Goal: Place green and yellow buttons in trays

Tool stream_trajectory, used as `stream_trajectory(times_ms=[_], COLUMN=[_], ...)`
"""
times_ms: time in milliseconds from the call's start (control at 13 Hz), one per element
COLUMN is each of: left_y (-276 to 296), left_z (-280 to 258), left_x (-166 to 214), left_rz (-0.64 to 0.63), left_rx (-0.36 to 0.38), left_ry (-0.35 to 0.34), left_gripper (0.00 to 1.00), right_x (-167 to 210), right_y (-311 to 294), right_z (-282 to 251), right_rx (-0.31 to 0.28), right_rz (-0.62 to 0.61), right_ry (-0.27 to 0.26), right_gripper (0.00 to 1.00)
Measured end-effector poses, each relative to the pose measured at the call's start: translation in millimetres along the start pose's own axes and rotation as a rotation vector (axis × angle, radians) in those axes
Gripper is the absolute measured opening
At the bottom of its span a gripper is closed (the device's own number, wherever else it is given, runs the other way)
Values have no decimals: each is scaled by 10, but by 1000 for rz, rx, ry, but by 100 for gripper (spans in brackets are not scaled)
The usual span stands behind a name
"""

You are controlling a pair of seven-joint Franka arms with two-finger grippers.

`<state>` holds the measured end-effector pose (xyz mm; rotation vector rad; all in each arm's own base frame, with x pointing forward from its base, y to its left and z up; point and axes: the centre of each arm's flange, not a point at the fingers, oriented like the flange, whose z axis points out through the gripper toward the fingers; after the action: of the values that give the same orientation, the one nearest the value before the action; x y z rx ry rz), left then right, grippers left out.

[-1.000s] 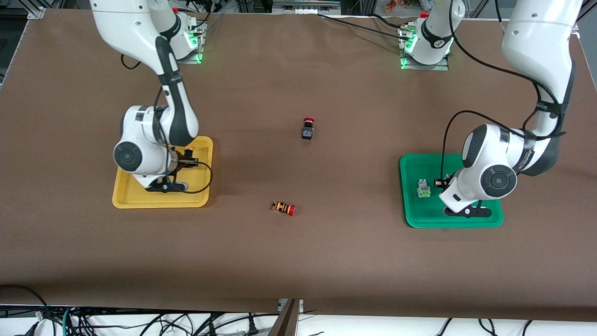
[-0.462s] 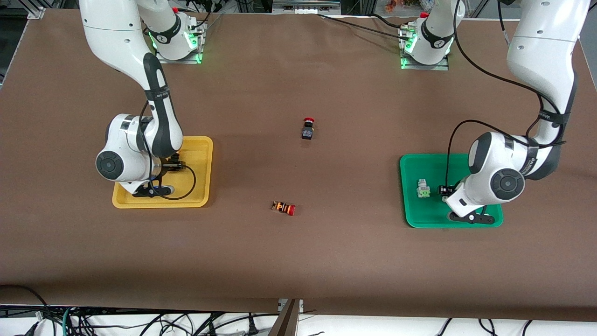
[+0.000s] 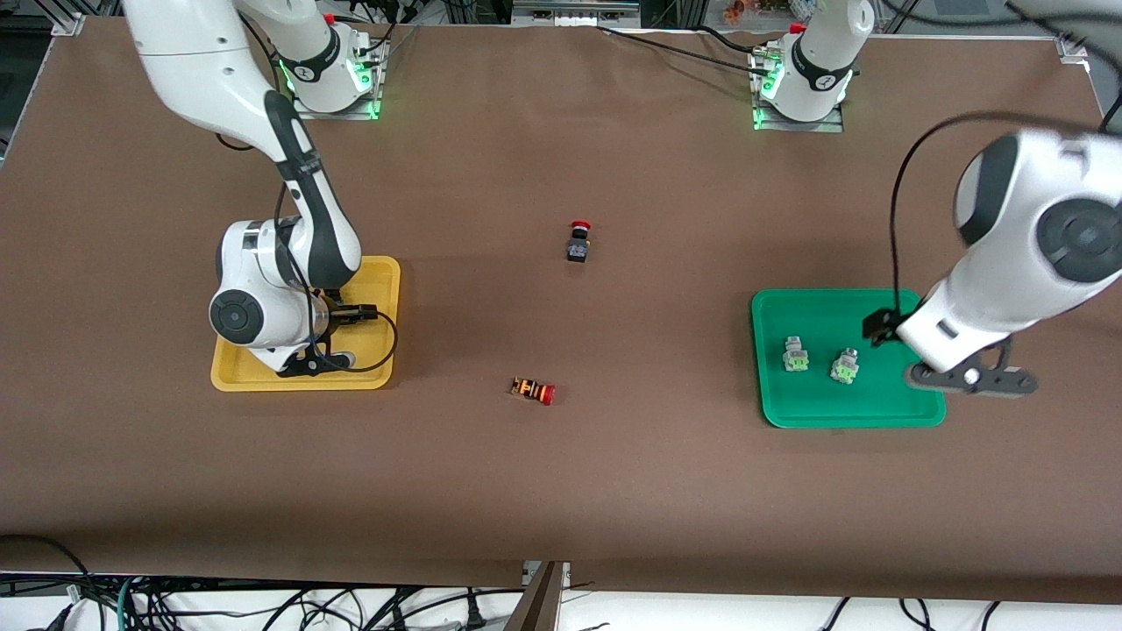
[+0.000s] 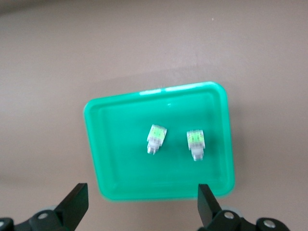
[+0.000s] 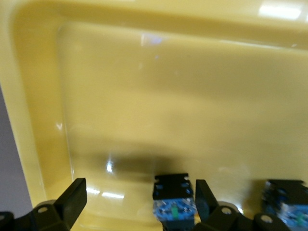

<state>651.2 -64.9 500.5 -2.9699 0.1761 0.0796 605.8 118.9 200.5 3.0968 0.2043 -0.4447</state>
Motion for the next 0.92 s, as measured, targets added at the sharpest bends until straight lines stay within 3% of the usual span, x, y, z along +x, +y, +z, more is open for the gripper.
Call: stream_trajectory(times_ms=[154,385,615,769,923], left_y=[-76,-412,-525,-517,-478], left_z=[-540,-924,-925,-818,-786], left_x=[-213,-615,-900,-951,-969], left_rz=[22,15,-8,-8,0], left_rx=[-42,-82,-82,-84,-87], left_ry=[21,84,170,146,104], left_gripper=[100,100,100,100,100], right_x=[-82,-484,-1073,-1450,-1782], right_y=[147,287,267,339,425], right_z=[-406,-1338,-2335,-2939,-3377], right_rx=[5,-3,-26,-60,-98], right_rz=[10,25,29,46,66], right_ry=[23,23,95,191,208], right_gripper=[100,100,100,100,100])
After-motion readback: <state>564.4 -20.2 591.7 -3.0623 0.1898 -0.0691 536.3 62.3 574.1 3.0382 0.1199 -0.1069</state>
